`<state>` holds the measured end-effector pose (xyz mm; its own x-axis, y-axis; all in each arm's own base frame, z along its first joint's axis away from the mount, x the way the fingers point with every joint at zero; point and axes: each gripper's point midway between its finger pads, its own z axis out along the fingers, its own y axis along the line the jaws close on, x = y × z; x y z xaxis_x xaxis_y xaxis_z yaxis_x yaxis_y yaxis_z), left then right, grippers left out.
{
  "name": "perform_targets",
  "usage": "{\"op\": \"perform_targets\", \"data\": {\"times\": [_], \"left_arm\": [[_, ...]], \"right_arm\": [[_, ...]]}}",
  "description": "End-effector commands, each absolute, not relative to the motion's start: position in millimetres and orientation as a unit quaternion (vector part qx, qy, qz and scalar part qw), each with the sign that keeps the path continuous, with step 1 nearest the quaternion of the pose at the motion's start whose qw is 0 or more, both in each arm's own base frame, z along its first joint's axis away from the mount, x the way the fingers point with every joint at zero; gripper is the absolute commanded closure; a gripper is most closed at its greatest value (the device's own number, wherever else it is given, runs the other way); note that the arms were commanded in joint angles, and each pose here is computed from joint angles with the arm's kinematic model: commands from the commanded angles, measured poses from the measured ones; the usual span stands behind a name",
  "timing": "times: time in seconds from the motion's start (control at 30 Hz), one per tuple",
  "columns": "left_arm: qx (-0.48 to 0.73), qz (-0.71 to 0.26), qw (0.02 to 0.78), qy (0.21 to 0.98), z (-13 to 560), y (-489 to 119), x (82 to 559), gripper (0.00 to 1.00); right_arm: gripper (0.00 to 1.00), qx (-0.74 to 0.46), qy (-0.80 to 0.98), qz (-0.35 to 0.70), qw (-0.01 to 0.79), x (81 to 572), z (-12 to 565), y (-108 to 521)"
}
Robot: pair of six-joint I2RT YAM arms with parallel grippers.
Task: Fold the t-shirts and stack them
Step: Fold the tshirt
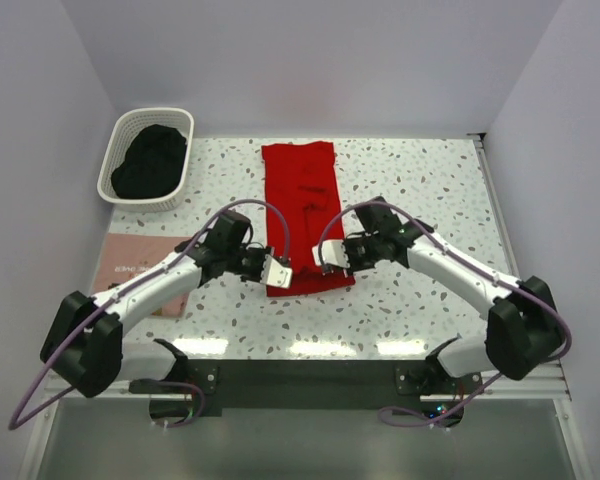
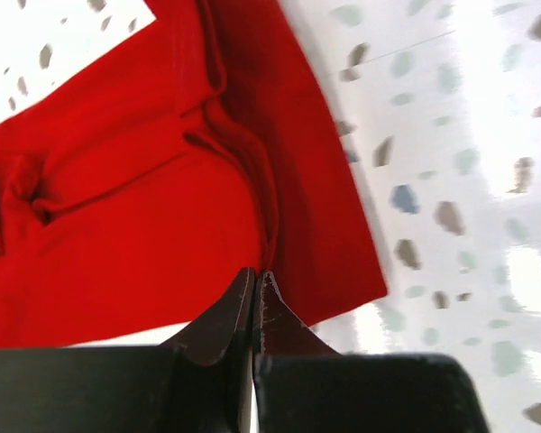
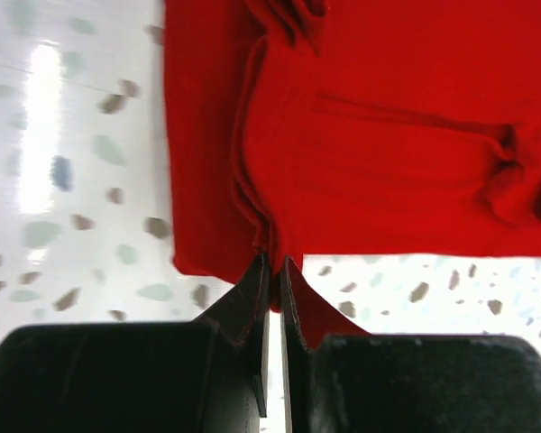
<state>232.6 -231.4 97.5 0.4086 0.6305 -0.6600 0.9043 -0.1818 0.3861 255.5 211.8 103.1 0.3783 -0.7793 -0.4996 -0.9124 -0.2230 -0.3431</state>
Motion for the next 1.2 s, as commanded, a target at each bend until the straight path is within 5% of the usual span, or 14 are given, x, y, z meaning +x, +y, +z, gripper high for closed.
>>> {"op": "perform_targets", "data": {"times": [0.0, 0.57, 1.17], "left_arm": [[0.744, -0.161, 0.431, 0.484, 122, -242, 283, 1.00], [0.731, -0.092, 0.474, 0.482, 117, -238, 436, 1.00], [0.729, -0.082, 0.454, 0.505, 80, -223, 461, 1.00]], "right_arm": [[1.00, -0.774, 0.515, 0.091, 0.358, 305, 134, 227], [1.00, -0.742, 0.549, 0.064, 0.379, 452, 102, 223], [1.00, -0.738, 0.551, 0.053, 0.385, 488, 75, 229]]}}
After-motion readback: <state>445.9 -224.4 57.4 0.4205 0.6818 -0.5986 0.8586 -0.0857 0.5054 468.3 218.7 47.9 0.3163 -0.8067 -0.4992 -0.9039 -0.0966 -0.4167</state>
